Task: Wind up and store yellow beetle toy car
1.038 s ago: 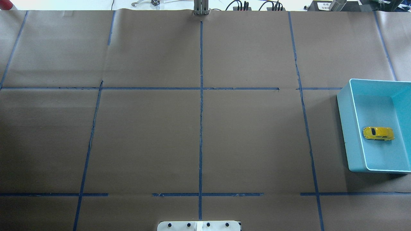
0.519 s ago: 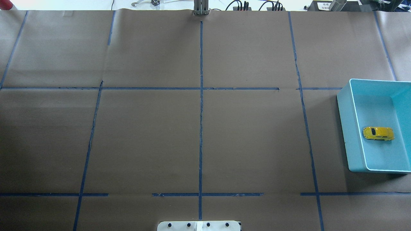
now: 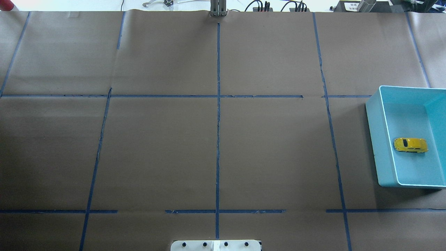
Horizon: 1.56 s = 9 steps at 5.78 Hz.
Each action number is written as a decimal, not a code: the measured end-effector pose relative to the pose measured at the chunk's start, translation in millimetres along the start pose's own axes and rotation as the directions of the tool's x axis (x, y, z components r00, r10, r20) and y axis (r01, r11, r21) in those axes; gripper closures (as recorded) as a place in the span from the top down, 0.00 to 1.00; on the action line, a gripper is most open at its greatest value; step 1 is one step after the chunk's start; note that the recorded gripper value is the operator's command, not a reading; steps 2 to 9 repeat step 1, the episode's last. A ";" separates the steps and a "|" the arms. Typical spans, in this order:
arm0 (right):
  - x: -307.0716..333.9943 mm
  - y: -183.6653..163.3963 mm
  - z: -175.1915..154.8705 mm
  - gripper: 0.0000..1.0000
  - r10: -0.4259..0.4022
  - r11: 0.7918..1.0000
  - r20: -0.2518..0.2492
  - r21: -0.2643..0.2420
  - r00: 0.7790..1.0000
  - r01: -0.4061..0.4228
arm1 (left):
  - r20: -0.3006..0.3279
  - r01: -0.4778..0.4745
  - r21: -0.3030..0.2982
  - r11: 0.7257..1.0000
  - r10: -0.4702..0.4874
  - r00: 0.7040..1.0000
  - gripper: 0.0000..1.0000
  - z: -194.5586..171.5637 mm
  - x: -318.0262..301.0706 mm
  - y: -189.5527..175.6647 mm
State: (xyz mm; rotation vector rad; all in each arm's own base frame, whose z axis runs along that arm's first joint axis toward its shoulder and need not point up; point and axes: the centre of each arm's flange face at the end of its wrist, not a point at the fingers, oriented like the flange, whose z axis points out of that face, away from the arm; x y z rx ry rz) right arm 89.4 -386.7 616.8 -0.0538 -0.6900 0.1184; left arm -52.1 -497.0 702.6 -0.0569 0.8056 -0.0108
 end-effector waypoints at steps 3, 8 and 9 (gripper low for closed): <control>-0.4 -0.2 -0.3 1.00 -0.001 1.000 0.001 0.001 1.000 0.001 | 0.000 0.000 0.000 1.000 0.000 1.000 1.00 0.2 -0.2 0.0; -0.4 -0.2 -0.3 1.00 -0.001 1.000 0.001 0.001 1.000 0.001 | 0.000 0.000 0.000 1.000 0.000 1.000 1.00 0.2 -0.2 0.0; -0.4 -0.2 -0.3 1.00 -0.001 1.000 0.001 0.001 1.000 0.001 | 0.000 0.000 0.000 1.000 0.000 1.000 1.00 0.2 -0.2 0.0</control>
